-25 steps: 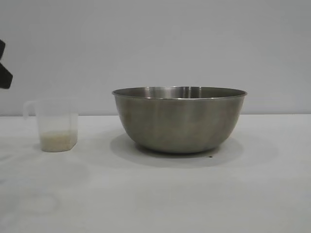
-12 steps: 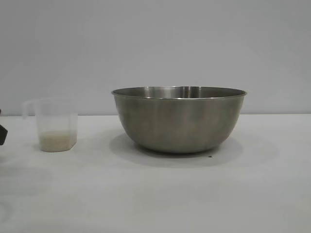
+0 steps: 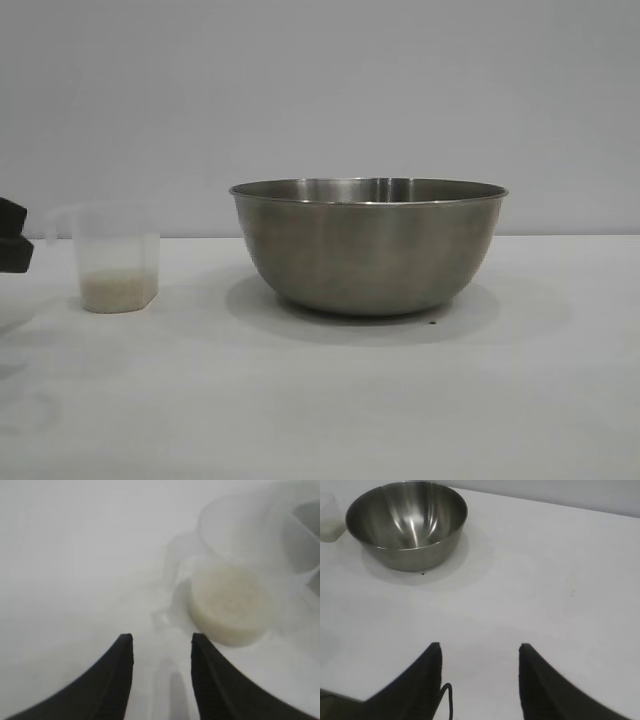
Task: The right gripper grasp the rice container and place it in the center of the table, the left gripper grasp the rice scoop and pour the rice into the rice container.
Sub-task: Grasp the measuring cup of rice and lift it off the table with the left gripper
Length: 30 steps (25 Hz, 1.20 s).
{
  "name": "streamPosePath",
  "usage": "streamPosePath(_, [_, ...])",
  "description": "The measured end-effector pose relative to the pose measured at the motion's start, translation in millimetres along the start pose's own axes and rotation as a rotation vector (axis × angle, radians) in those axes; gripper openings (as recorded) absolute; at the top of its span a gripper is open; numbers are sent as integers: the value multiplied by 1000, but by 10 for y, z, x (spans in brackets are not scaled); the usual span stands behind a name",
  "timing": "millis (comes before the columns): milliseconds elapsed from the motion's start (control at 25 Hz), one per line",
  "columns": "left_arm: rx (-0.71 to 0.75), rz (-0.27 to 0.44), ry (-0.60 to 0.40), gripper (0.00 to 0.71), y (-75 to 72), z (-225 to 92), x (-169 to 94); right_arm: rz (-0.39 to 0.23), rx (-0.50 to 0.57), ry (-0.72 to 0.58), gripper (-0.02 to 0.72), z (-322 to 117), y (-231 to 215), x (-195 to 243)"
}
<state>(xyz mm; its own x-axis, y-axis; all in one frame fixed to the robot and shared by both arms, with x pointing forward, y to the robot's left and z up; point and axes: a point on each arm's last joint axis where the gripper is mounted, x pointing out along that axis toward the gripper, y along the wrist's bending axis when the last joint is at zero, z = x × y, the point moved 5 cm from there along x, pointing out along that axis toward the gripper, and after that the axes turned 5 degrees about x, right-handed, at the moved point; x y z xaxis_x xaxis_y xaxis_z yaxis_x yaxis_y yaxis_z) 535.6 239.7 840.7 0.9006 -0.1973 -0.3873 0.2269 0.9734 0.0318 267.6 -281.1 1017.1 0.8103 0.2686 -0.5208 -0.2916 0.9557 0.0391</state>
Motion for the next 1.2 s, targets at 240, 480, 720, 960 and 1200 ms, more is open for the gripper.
streamPosePath(240, [6,-9,-9,230,-11,-4,139,0,0,0,343,0,0,0])
streamPosePath(480, [13,-20,11,230,-28,-75,184,0,0,0,343,0,0,0])
streamPosePath(720, [17,-21,-16,230,-26,-21,325,0,0,0,343,0,0,0])
streamPosePath(960, [22,-18,-81,230,-16,140,530,-1,0,0,343,0,-1,0])
streamPosePath(1200, [87,-59,-179,0,-74,415,718,-1,0,0,343,0,-1,0])
